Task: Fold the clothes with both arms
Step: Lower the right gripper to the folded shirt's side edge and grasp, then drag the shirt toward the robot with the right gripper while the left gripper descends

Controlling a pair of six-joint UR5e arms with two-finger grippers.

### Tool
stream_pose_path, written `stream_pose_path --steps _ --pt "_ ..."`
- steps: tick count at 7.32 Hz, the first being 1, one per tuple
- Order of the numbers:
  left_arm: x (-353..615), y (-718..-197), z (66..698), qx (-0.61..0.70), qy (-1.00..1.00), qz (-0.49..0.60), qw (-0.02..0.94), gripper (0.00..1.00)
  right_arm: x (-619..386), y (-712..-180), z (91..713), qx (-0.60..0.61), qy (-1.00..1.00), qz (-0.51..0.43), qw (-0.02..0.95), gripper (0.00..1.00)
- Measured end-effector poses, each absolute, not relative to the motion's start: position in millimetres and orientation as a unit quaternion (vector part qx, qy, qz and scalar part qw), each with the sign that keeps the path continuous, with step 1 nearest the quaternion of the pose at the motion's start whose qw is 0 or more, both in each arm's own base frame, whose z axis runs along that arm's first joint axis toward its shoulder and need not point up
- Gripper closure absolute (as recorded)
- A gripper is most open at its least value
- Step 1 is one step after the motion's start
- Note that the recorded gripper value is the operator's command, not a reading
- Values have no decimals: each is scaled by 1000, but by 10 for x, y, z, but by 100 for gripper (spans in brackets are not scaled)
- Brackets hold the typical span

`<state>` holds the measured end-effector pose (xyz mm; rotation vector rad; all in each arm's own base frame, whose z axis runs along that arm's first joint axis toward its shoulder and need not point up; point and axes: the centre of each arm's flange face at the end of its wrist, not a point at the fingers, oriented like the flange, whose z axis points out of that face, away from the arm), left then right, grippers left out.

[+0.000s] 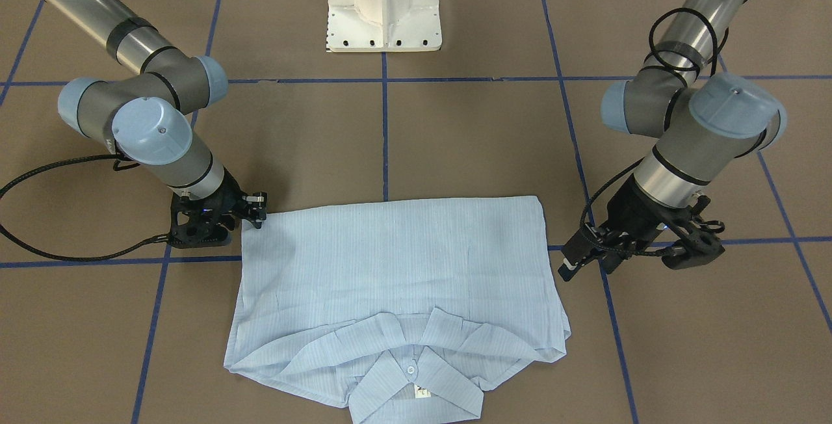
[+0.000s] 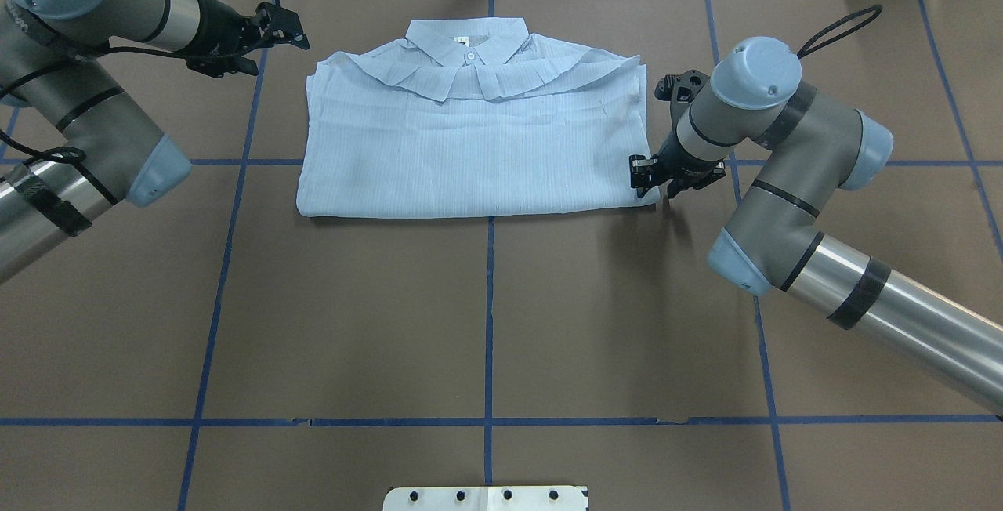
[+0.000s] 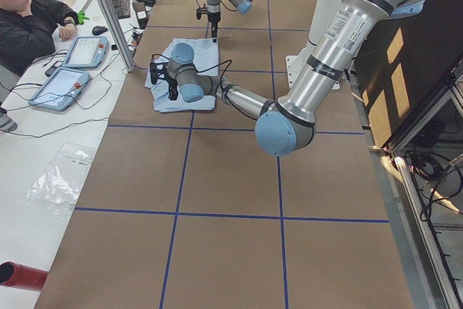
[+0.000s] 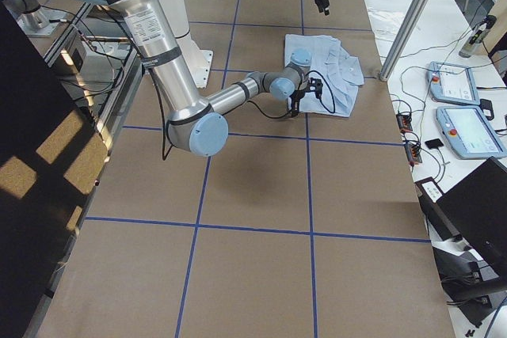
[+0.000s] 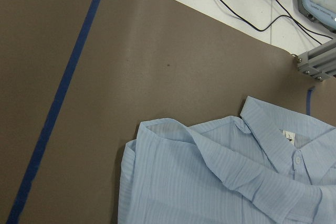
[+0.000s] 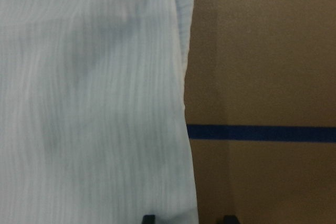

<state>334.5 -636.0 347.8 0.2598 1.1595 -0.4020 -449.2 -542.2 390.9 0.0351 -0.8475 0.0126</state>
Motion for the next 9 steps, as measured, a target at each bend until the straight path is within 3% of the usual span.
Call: stream_pose_path --steps 1,3,9 --pt "3344 -6359 3485 122 542 -188 810 1 -4500 -5419 3903 17 -411 5 911 70" --pt "3342 -6359 3491 122 542 -189 810 1 -4516 -5409 3895 16 -412 4 911 100" --pt "3289 -6327 3446 126 545 -189 807 1 -4200 -5180 3858 26 -427 2 904 100"
